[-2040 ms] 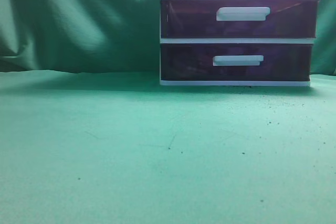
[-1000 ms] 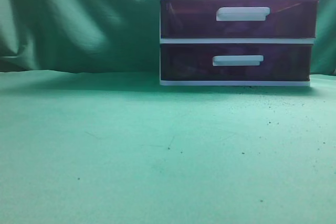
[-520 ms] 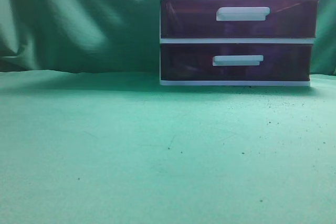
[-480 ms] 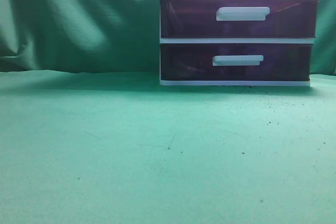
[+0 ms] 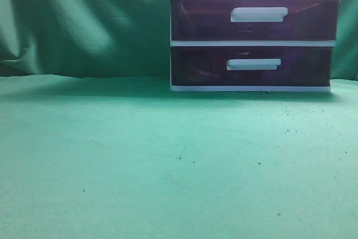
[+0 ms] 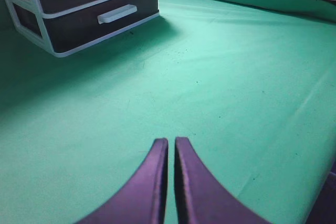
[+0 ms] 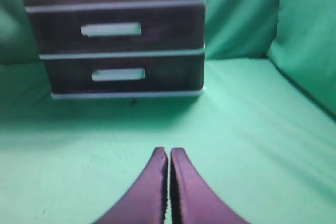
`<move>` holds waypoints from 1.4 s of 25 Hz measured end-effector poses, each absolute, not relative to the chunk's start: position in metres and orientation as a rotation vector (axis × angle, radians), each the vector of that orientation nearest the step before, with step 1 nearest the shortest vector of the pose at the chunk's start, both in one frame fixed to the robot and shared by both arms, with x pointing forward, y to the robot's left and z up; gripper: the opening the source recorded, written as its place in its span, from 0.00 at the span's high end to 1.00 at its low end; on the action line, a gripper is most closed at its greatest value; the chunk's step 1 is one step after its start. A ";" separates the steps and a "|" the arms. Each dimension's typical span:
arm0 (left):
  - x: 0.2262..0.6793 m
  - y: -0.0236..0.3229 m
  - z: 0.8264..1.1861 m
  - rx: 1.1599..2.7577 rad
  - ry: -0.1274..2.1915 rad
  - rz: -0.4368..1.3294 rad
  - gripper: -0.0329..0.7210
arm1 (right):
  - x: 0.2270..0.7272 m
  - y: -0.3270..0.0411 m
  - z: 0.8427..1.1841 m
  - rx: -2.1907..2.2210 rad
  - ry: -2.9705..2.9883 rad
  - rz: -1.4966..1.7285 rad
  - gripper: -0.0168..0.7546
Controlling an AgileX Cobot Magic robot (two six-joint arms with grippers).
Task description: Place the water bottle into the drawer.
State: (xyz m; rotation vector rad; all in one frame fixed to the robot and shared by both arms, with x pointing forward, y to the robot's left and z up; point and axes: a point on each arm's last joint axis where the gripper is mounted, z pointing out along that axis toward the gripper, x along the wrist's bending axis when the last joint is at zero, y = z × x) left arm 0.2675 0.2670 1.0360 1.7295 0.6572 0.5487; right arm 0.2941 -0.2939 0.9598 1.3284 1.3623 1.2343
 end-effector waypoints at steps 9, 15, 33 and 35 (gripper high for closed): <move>0.268 0.267 1.036 1.729 0.657 0.549 0.96 | 0.291 -0.295 0.946 1.433 1.470 1.126 0.98; 0.268 0.267 1.036 1.729 0.657 0.549 0.96 | 0.291 -0.295 0.946 1.428 1.475 1.119 0.98; 0.272 0.280 1.036 1.700 0.764 0.827 0.96 | 0.291 -0.295 0.945 1.427 1.476 1.116 0.98; 0.275 0.286 1.032 1.653 0.844 0.971 0.96 | 0.291 -0.295 0.945 1.427 1.476 1.116 0.98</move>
